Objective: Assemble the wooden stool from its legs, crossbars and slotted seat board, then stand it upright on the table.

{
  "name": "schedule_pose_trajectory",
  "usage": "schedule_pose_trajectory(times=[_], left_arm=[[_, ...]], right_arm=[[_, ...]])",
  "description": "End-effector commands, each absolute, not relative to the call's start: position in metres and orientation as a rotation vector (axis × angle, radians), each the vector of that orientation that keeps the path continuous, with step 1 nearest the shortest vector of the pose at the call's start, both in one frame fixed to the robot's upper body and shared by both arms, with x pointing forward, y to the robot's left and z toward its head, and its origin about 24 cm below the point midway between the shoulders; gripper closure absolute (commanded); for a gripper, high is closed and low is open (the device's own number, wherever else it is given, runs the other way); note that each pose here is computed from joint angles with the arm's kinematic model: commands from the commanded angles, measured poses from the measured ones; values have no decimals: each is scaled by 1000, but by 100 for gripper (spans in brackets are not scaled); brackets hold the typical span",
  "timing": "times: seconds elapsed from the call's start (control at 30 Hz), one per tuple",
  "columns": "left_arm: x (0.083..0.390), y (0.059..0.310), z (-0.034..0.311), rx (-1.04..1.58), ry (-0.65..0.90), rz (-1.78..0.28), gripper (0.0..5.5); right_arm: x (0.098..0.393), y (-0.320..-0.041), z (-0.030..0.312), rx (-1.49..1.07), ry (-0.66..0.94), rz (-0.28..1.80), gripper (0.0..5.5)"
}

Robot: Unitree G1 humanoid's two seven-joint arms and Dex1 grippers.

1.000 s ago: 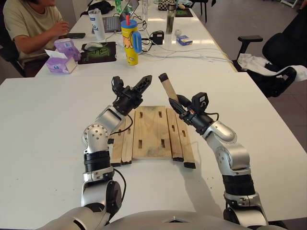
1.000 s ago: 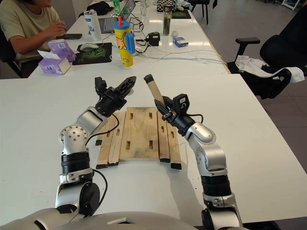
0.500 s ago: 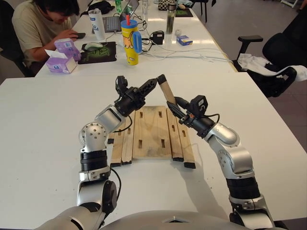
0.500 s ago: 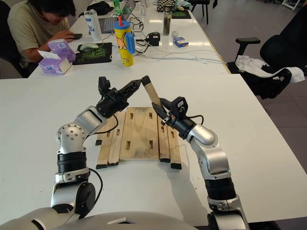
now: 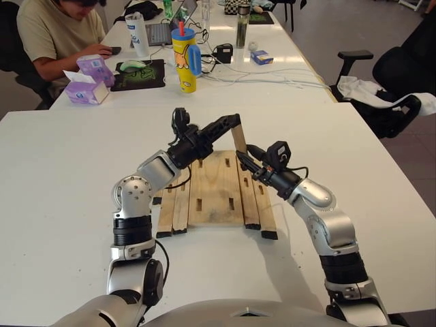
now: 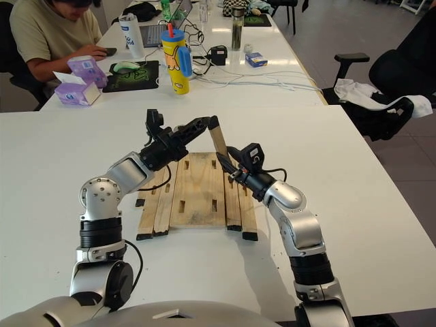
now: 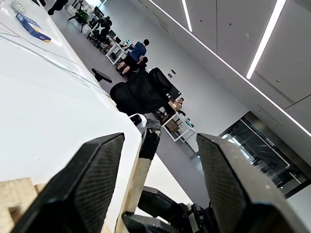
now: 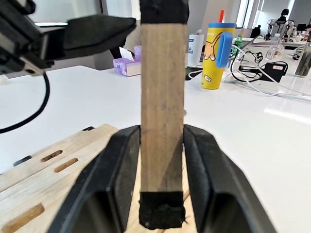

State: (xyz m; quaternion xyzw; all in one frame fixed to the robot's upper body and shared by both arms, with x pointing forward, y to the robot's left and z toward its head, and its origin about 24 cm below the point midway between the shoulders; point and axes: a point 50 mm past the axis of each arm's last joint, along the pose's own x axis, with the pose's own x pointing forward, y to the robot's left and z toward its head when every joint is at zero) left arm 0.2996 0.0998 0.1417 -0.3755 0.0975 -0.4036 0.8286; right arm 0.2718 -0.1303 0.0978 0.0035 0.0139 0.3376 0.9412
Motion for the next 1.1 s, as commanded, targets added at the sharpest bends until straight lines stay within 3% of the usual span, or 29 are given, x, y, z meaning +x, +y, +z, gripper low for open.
schedule_pose_trajectory(times=[0.03,1.03,1.1], left_arm=[[297,97,143,-750,198,-886,273],[303,90,133,-656,183,-837,273],[305,91,135,-663,172,-825,304]], right_arm=[[274,-133,98,-10,36,687,420],[268,-121,103,-75,10,777,420],[268,-120,103,-72,9,780,420]])
